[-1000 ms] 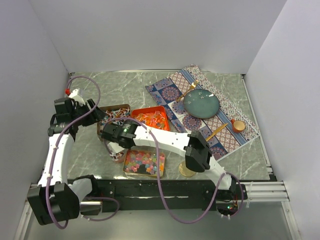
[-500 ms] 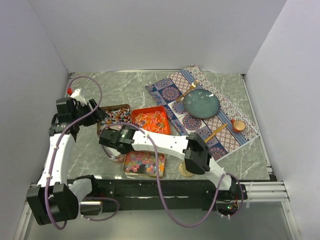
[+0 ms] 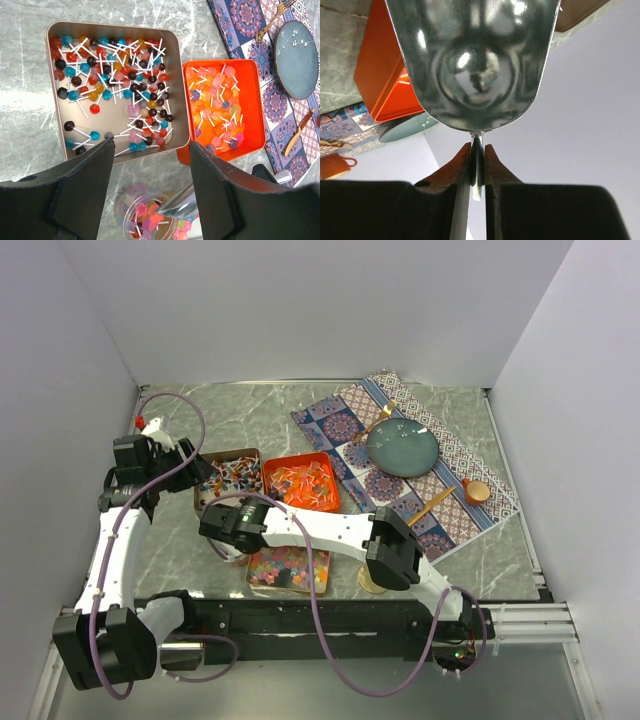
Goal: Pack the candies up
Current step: Place the fake candies in the packing bottle.
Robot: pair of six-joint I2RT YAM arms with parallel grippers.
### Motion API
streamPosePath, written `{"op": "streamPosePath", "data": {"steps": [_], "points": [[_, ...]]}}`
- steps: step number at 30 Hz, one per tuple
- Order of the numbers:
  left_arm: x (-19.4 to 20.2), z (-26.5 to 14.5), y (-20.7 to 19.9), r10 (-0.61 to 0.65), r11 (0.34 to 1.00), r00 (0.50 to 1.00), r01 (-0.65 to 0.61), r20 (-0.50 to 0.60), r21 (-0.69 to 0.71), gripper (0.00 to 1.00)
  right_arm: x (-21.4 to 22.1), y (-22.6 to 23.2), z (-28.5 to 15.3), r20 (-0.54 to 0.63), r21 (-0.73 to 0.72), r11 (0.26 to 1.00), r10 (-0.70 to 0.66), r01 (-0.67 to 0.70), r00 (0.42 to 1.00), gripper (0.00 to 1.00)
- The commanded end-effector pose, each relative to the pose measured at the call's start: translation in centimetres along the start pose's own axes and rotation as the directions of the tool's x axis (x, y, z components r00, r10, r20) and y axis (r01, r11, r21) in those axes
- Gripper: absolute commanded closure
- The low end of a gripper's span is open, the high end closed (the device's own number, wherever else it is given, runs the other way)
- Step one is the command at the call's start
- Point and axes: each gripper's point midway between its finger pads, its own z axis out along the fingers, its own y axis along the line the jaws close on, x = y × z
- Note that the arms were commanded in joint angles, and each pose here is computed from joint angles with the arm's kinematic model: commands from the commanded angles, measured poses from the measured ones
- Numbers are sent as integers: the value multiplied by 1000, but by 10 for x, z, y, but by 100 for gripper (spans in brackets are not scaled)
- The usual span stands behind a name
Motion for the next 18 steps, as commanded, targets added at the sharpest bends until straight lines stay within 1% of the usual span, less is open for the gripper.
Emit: {"op": "streamPosePath", "data": {"steps": [1, 5, 7, 9, 11, 12, 13, 15, 16, 18], "points": [[-22, -9, -11, 51, 998, 996, -53, 77, 21, 33, 19, -18, -20, -32, 40, 982, -182, 184, 983, 100], [-25, -9, -10, 45, 999, 996, -46, 77, 12, 33, 24, -25, -27, -25, 58, 987, -147, 148, 989, 100], [-34, -12, -12, 43, 999, 995, -43, 94, 1, 33, 32, -24, -30, -16, 47, 992, -114, 114, 993, 100], [-47, -16, -11, 39, 999, 993, -36, 112, -31, 33, 45, -28, -33, -3, 42, 997, -57, 57, 998, 100], [-59, -20, -11, 35, 998, 990, -28, 136, -50, 33, 62, -25, -37, 6, 21, 999, 36, -36, 999, 100], [-71, -25, -13, 32, 998, 985, -23, 169, -59, 33, 70, -22, -35, 6, 1, 997, 72, -72, 997, 100], [-78, -27, -13, 13, 998, 982, 0, 190, -66, 33, 90, -13, -28, -5, -37, 986, 162, -162, 987, 100], [-95, -30, -21, -2, 999, 972, 12, 235, -43, 32, 108, -5, -20, 5, -86, 959, 272, -271, 962, 100], [-100, -30, -26, -6, 1000, 970, 12, 245, -24, 32, 132, 3, -11, 0, -127, 904, 413, -409, 911, 100], [-107, -27, -30, -21, 1000, 965, 21, 260, 1, 33, 159, 16, 3, -35, -170, 825, 542, -539, 840, 100]]}}
